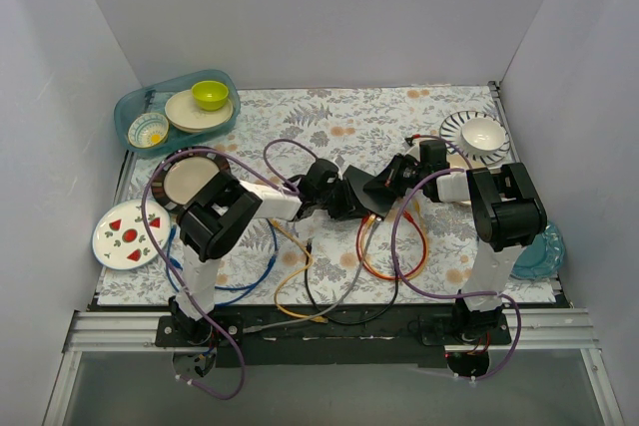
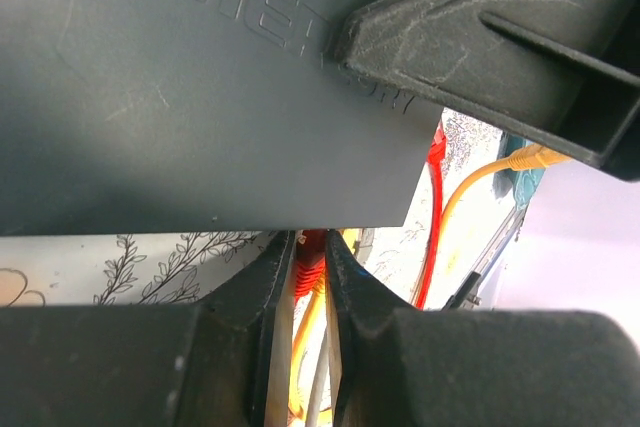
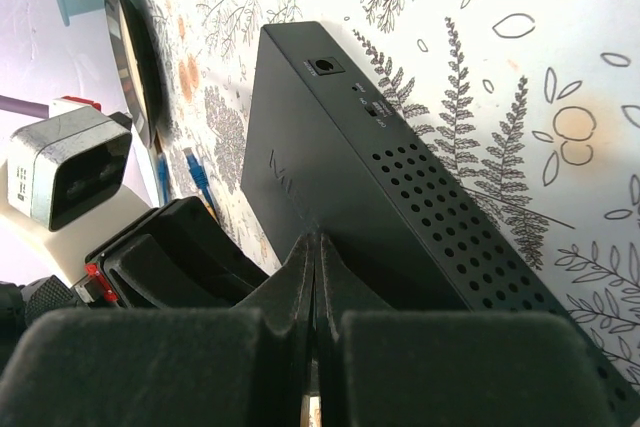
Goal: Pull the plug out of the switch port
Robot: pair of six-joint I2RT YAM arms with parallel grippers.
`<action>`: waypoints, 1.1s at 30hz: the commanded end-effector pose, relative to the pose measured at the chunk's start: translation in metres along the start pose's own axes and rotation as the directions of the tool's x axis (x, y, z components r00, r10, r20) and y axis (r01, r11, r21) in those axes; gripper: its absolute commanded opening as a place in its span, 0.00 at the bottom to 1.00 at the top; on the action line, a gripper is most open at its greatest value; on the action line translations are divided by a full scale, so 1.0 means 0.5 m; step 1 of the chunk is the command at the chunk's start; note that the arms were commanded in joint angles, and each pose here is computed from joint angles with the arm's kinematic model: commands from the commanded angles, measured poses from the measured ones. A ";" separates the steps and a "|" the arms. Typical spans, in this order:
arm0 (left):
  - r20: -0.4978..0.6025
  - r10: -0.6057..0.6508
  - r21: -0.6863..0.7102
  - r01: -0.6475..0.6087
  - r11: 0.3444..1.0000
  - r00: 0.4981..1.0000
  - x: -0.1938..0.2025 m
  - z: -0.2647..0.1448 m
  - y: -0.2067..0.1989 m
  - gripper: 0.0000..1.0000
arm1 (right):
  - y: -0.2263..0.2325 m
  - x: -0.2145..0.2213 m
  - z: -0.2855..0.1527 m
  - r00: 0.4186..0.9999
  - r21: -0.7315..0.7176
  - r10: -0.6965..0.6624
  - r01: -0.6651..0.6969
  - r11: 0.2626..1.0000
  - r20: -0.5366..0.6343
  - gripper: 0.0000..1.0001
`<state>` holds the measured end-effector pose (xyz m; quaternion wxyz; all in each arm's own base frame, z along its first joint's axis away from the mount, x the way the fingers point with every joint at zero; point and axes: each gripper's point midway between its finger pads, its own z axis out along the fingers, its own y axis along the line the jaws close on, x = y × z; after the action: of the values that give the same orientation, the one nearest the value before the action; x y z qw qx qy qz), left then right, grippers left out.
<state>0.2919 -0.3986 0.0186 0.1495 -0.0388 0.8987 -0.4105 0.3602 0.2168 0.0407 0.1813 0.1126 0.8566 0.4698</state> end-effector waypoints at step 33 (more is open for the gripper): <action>0.122 -0.207 -0.596 0.238 0.767 0.971 0.122 -0.323 0.368 0.01 | -0.113 0.051 0.004 0.997 0.184 0.064 -0.054 0.981 -0.050 0.01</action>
<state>0.2433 -0.2588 0.0193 0.1338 -0.1680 0.9234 -0.3181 0.3564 0.2192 0.0399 0.1705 0.1058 0.8548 0.4786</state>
